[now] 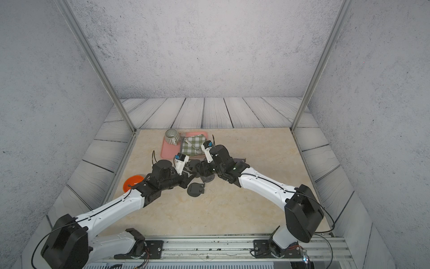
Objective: Open the phone stand
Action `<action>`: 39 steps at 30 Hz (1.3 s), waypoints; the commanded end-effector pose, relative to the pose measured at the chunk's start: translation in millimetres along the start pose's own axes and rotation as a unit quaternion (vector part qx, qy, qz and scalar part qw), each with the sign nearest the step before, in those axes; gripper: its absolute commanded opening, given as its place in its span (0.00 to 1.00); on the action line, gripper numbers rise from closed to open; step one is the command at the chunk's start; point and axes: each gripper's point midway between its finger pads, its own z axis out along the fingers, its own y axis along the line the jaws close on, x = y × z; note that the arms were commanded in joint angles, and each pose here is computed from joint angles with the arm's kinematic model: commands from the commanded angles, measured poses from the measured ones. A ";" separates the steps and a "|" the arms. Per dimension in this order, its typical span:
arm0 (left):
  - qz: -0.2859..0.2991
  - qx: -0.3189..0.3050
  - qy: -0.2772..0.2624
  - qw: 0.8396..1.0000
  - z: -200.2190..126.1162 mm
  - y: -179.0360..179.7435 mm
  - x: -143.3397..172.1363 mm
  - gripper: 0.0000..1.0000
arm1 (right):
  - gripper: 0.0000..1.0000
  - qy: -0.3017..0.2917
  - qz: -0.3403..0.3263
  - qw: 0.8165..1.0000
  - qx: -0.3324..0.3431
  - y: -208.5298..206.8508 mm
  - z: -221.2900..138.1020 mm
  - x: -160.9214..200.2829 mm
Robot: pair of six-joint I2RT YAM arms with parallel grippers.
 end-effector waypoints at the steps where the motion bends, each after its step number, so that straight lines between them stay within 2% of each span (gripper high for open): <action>1: -0.079 -0.161 -0.040 0.983 -7.1 68.0 -10.1 0.00 | 0.54 -0.005 0.000 1.000 0.012 -1.4 -26.7 1.1; 8: -0.134 -0.194 -0.055 0.970 -12.5 91.1 -9.7 0.00 | 0.54 -0.025 -0.007 0.999 0.022 -3.9 -47.1 -0.3; 15: -0.171 -0.198 -0.059 0.963 -12.7 107.1 -4.3 0.00 | 0.54 -0.034 -0.007 0.999 0.024 -5.3 -61.0 3.0; 22: -0.184 -0.173 -0.055 0.966 -7.3 106.1 -0.2 0.00 | 0.56 -0.032 -0.006 0.999 0.025 -6.9 -60.9 6.7; 24: -0.174 -0.155 -0.046 0.971 -5.2 99.1 -1.2 0.00 | 0.62 -0.028 -0.006 0.999 0.023 -6.3 -58.4 7.4; 26: -0.167 -0.133 -0.047 0.976 -3.5 90.9 -4.6 0.00 | 0.94 -0.021 -0.004 1.000 0.019 -4.7 -53.8 8.0; 27: -0.163 -0.120 -0.049 0.978 -3.1 86.3 -6.7 0.00 | 0.99 -0.016 -0.001 1.000 0.019 -4.8 -50.8 9.0; 31: -0.143 -0.075 -0.058 0.985 -5.7 67.4 -17.7 0.00 | 0.99 -0.007 0.009 1.000 0.018 -6.6 -39.4 13.7; 39: -0.113 -0.028 -0.061 0.991 -12.0 47.1 -23.4 0.00 | 0.99 -0.012 0.019 1.000 0.006 -6.2 -26.8 17.2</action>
